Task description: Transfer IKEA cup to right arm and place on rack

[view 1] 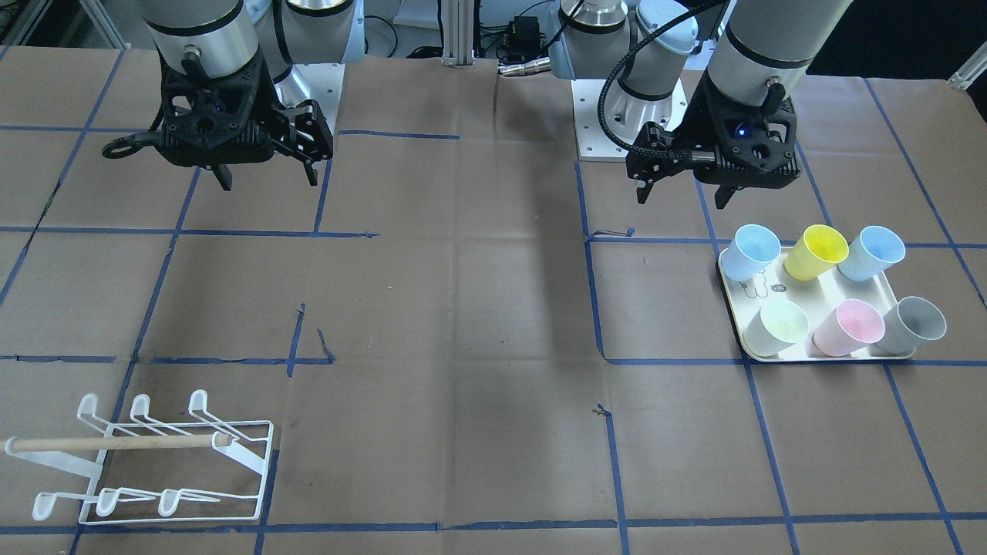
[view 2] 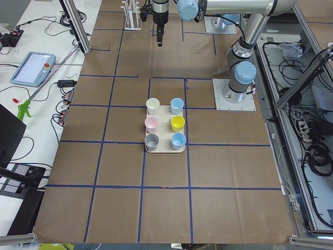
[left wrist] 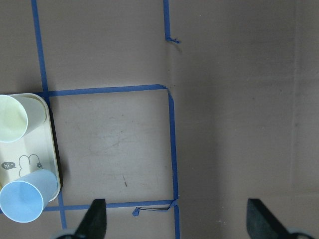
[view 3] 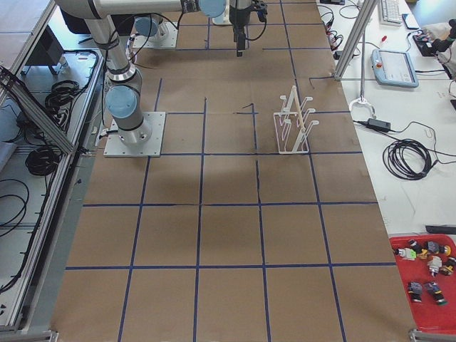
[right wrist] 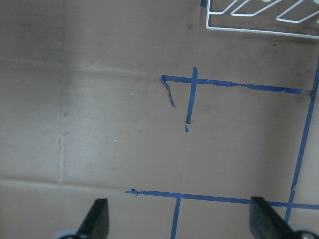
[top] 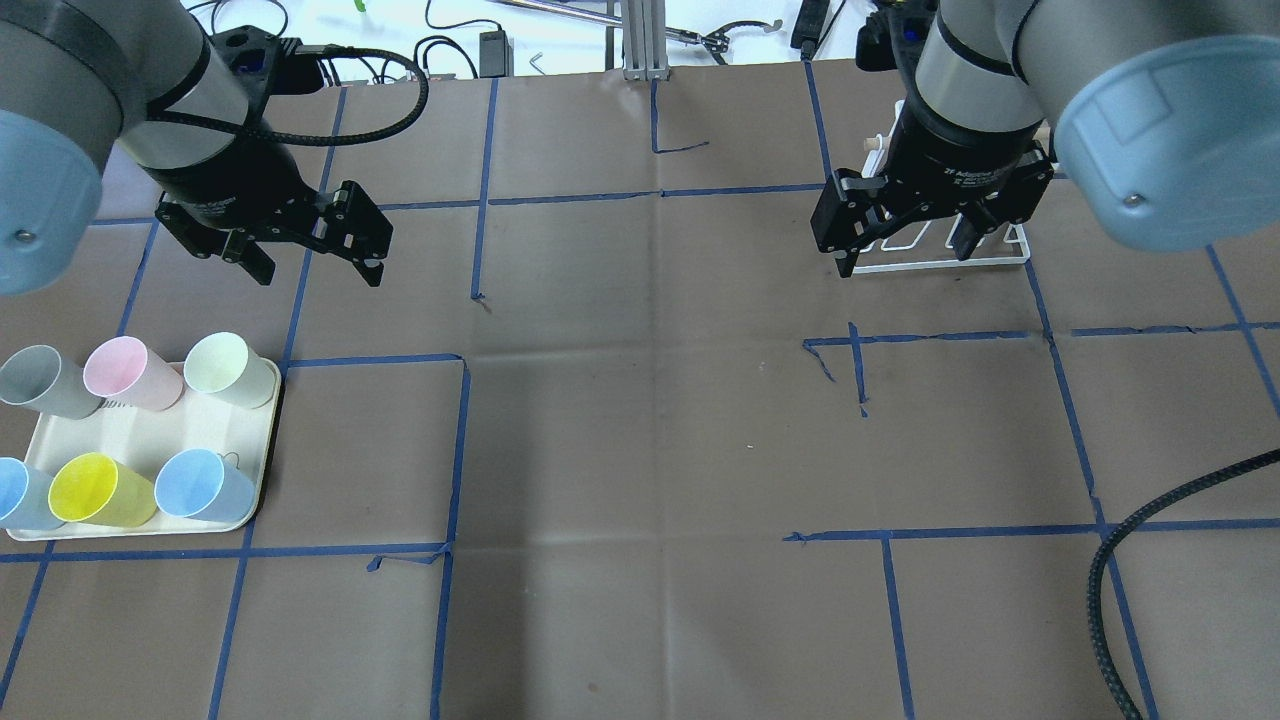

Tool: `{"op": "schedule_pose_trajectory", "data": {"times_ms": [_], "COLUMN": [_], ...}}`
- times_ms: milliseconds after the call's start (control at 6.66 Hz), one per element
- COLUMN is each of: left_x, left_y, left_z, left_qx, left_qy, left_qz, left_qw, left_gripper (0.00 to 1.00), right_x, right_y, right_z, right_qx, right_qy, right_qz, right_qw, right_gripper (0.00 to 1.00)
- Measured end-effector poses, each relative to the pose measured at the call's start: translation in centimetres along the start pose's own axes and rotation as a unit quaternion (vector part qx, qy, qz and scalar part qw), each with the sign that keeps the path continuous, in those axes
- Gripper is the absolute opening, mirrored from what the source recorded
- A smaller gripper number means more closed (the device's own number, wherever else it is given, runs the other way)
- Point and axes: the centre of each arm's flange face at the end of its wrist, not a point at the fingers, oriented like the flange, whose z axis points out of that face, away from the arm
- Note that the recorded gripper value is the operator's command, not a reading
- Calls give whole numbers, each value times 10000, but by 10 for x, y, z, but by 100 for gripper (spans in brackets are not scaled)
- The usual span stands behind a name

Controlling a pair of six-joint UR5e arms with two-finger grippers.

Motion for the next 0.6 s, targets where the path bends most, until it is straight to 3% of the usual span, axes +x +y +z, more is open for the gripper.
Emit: {"op": "schedule_pose_trajectory", "data": {"times_ms": [601], "left_x": [-141], "left_y": [1], "left_z": [3], "left_qx": [-60], "left_qy": [-12], "left_qz": [3], "left_qw": [10000], "left_gripper": [100], "right_x": [-1], "right_y": [1], "right_z": [2], "right_qx": [-28], "right_qy": [-6], "right_qz": [-7], "right_qw": [10000], "right_gripper": [100]}}
